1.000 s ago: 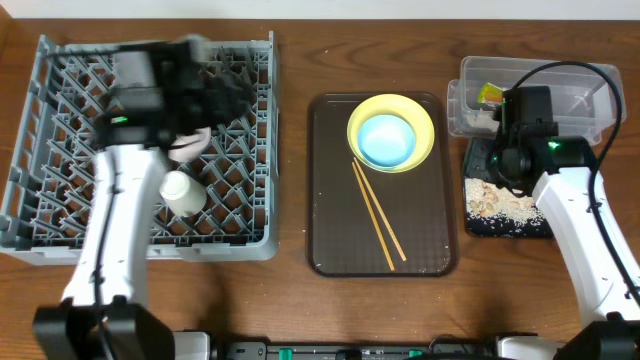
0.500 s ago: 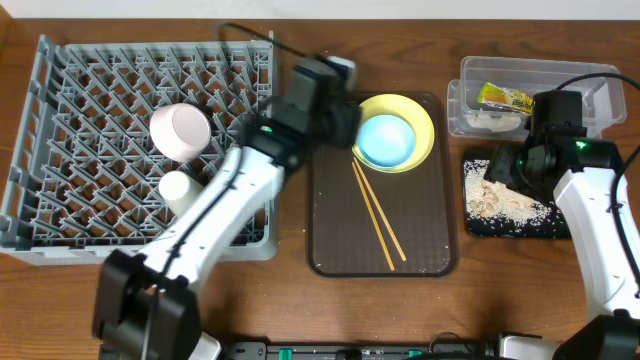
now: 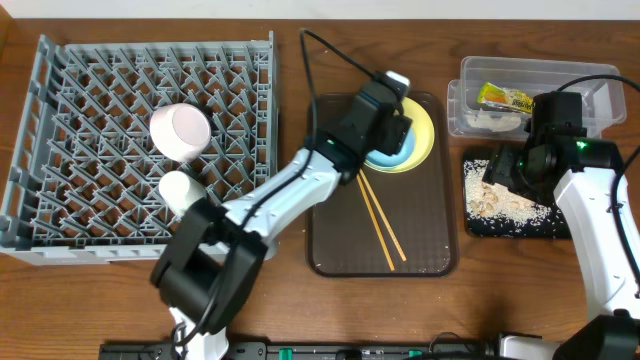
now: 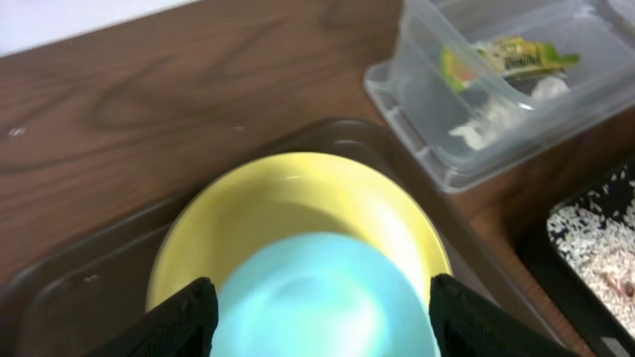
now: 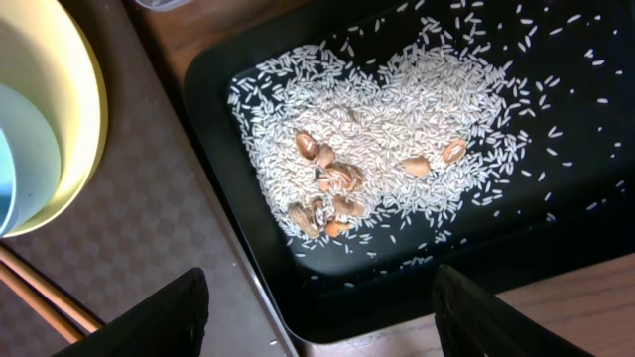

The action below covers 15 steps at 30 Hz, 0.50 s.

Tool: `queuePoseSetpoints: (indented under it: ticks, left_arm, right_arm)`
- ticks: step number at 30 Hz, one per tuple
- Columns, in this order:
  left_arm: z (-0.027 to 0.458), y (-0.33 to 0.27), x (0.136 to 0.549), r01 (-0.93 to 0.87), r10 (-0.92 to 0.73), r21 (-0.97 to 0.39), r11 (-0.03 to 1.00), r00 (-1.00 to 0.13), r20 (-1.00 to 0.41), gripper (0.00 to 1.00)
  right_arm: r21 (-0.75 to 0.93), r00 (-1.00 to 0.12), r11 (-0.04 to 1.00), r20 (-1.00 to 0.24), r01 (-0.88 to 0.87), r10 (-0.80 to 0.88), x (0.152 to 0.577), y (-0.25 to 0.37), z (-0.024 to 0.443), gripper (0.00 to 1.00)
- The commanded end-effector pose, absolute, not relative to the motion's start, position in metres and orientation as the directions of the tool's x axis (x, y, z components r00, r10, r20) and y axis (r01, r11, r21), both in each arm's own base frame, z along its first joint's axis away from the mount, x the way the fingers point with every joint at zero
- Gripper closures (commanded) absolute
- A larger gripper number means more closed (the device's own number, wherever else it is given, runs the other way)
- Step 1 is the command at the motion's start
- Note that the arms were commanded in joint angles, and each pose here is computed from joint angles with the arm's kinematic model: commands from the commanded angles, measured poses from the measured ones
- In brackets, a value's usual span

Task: Sort waste into correct bins and load items into the dishwasher rack
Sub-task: 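Reach the left gripper to the light-blue bowl and grasp its rim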

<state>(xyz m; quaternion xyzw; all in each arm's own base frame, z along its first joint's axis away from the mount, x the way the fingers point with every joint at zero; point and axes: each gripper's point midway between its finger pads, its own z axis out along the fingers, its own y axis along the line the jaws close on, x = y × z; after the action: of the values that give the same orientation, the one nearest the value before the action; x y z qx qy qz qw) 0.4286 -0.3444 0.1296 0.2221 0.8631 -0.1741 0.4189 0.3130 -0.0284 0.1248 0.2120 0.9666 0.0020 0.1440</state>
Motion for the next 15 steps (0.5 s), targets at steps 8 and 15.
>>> queuePoseSetpoints:
  ticks: [8, 15]
  left_arm:
    - [0.097, -0.383, 0.416, 0.587, 0.298, -0.090, 0.805, -0.529, -0.794, 0.31]
    - [0.063, -0.382, 0.414, 0.584, 0.331, -0.082, 0.807, -0.564, -0.757, 0.32]
  right_arm:
    - [0.062, -0.861, 0.905, -0.287, 0.421, 0.420, 0.312, -0.033, 0.132, 0.30]
    - [0.061, -0.862, 0.905, -0.285, 0.421, 0.420, 0.311, -0.033, 0.132, 0.30]
